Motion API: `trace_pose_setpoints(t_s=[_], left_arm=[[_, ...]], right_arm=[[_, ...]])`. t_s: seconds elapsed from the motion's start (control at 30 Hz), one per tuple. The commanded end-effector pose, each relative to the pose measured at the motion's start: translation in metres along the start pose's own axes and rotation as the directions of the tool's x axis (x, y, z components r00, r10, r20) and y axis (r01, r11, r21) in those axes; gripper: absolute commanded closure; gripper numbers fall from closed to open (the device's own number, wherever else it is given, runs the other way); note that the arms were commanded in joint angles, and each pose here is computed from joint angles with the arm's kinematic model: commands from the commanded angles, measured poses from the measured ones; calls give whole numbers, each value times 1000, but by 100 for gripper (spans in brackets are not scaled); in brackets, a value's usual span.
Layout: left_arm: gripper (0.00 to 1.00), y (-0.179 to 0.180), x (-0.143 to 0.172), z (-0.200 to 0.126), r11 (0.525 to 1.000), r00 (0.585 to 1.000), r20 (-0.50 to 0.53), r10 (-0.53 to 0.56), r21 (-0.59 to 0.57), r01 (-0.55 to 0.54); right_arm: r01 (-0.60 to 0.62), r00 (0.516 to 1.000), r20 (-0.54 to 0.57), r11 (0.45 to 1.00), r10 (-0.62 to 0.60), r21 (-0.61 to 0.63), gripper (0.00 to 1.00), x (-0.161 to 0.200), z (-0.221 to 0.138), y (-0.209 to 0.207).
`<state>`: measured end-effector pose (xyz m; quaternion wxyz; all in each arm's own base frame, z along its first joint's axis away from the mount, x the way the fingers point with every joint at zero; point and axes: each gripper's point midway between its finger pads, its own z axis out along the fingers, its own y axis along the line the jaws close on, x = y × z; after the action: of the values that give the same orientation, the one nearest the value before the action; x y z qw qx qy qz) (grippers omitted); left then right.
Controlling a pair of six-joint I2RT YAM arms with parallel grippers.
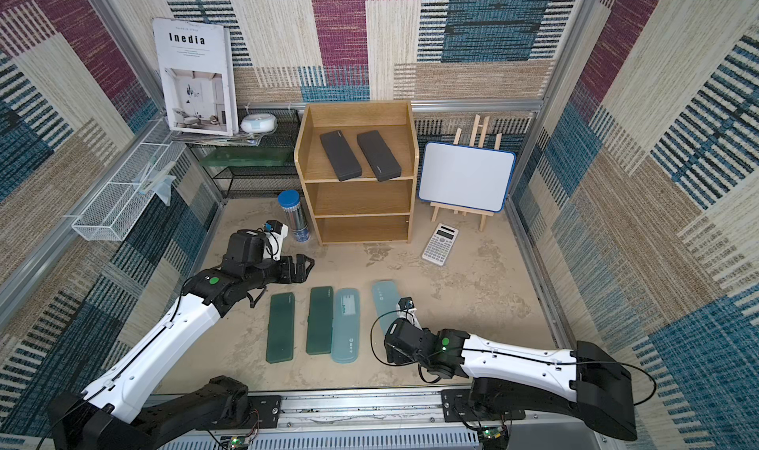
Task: Place the pencil cases on the shelf according to color
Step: Pick up the pencil case from the center of the board, then place the pencil case on the shelf.
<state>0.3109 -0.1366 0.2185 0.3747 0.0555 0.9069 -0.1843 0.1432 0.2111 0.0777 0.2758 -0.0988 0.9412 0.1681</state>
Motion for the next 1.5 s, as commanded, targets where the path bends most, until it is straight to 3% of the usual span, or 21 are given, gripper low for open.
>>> trace_pose_setpoints(t_s=[0.0, 0.17, 0.37, 0.83, 1.2, 1.47], left_arm=[[1, 0, -2, -1, 1000, 1000, 8, 0, 1, 0], [1, 0, -2, -1, 1000, 1000, 7, 0, -1, 0], [1, 1, -1, -1, 1000, 1000, 5, 0, -4, 0], [0, -3, -2, -2, 1000, 1000, 7, -8, 12, 8], [1, -8, -4, -3, 999, 1000, 8, -26, 45, 26], [1, -10, -5, -6, 998, 999, 14, -29, 52, 29]], right_arm=[[-13, 996, 91, 1000, 13, 5, 39, -22, -16, -1], [8, 977, 211, 999, -16, 38, 37, -60, -40, 4], [38, 957, 282, 993, -67, 108, 34, -112, -51, 11], [49, 943, 313, 974, -117, 219, 34, -275, -3, 9], [26, 954, 277, 955, -112, 295, 33, -336, 53, -7], [26, 963, 249, 954, -105, 300, 22, -342, 73, -8]])
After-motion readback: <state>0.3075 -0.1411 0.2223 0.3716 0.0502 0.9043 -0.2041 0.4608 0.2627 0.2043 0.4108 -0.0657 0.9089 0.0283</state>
